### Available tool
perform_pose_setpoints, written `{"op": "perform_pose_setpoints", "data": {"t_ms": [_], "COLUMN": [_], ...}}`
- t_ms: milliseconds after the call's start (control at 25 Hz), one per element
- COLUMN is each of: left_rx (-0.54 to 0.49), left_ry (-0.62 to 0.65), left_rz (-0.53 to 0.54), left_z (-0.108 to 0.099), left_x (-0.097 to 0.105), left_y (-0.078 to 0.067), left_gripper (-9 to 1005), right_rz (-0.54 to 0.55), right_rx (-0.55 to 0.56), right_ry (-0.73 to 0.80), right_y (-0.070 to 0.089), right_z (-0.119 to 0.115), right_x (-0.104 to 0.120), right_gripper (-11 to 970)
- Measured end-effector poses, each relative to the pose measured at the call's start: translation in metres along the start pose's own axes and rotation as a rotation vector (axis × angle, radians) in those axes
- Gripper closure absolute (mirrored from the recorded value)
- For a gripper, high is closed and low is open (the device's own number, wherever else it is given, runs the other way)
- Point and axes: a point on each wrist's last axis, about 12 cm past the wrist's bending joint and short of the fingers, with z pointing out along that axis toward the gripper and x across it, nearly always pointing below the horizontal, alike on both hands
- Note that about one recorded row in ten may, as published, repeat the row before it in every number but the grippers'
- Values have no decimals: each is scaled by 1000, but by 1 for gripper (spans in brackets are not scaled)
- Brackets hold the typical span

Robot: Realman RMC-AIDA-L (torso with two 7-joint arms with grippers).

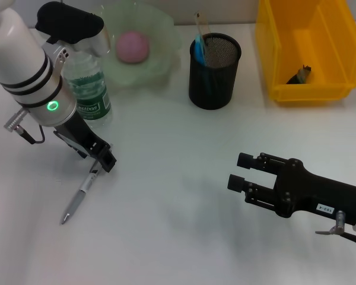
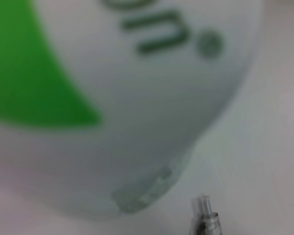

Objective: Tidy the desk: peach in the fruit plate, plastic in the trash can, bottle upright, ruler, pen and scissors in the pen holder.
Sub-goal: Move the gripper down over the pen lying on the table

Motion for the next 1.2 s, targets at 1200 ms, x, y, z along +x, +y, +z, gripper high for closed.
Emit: {"op": "perform_pose_setpoints", "data": {"t_ms": [1200], "left_rx": [-11], "left_ry": [14], "left_rz": [55], "left_z": [1], "left_x": [-6], "left_y": [-10], "left_gripper": [511], "right_rz": [-4], "right_rx": [6], "right_ry": [7], "right_y": [-3], "right_z": [3], "right_x": [-2], "right_gripper": [343]}}
